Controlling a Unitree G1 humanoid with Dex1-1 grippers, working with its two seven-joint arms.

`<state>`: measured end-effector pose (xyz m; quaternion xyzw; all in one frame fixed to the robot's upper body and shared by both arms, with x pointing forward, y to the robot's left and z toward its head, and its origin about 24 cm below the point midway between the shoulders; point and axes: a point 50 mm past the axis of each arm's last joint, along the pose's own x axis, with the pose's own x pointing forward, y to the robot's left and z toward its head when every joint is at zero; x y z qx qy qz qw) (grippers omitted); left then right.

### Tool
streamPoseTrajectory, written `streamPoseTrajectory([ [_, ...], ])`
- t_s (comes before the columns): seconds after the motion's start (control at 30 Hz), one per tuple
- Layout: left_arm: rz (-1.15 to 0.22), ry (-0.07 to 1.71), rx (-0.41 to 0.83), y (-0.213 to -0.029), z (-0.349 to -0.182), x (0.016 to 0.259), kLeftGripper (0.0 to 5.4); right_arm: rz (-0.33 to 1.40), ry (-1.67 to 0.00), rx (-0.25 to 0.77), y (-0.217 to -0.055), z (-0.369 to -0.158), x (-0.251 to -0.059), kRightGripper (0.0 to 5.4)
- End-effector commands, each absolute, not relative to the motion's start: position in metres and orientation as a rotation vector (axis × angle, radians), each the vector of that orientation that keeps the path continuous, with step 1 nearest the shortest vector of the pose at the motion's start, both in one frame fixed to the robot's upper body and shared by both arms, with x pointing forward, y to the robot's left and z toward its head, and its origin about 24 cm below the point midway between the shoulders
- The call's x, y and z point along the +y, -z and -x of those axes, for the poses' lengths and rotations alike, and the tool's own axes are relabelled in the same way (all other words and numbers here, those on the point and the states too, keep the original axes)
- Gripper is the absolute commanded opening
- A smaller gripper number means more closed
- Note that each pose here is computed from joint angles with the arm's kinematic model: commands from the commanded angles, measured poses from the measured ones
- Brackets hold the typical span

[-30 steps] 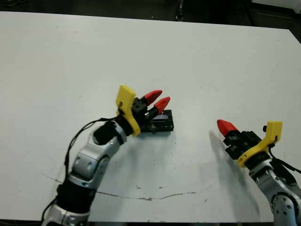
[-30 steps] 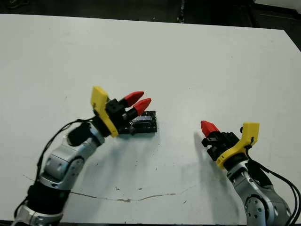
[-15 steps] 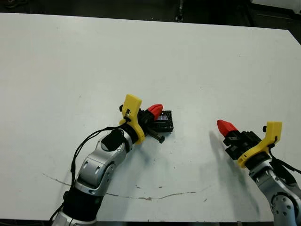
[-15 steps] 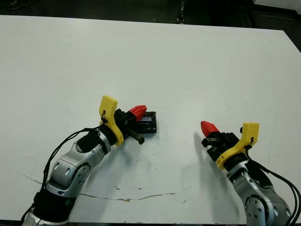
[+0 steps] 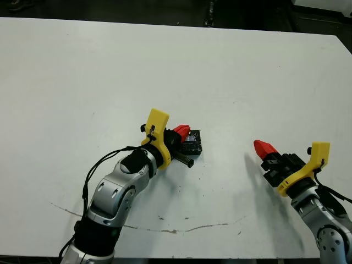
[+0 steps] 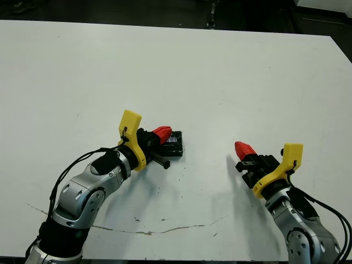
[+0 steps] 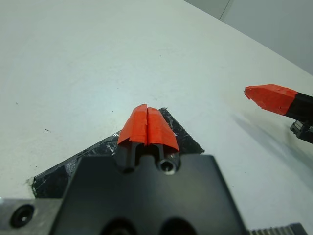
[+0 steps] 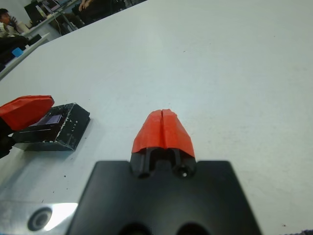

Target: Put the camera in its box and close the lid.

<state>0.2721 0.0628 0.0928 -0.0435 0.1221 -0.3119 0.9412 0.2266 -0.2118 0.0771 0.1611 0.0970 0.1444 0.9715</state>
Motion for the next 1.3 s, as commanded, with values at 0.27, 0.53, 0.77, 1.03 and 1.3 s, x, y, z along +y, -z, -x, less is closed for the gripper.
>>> streamPoseTrajectory([
  [0.27,0.202,0.597,0.300,-0.069,-0.257,0.089,0.02,-0.334,-0.279,0.200,-0.074,-0.224,-0.213,0.00],
  [0.53,0.155,0.450,-0.117,-0.106,-0.245,0.130,0.02,-0.355,-0.296,0.146,-0.081,-0.224,-0.210,0.00],
  [0.77,0.027,0.202,-0.365,-0.109,-0.235,0.168,0.02,-0.346,-0.288,0.006,-0.101,-0.229,-0.206,0.00],
  [1.03,-0.027,0.026,-0.405,-0.092,-0.227,0.182,0.02,-0.372,-0.242,-0.040,-0.107,-0.234,-0.198,0.00],
  [1.3,-0.029,0.012,-0.399,-0.086,-0.230,0.178,0.02,-0.383,-0.213,-0.040,-0.106,-0.234,-0.195,0.00],
])
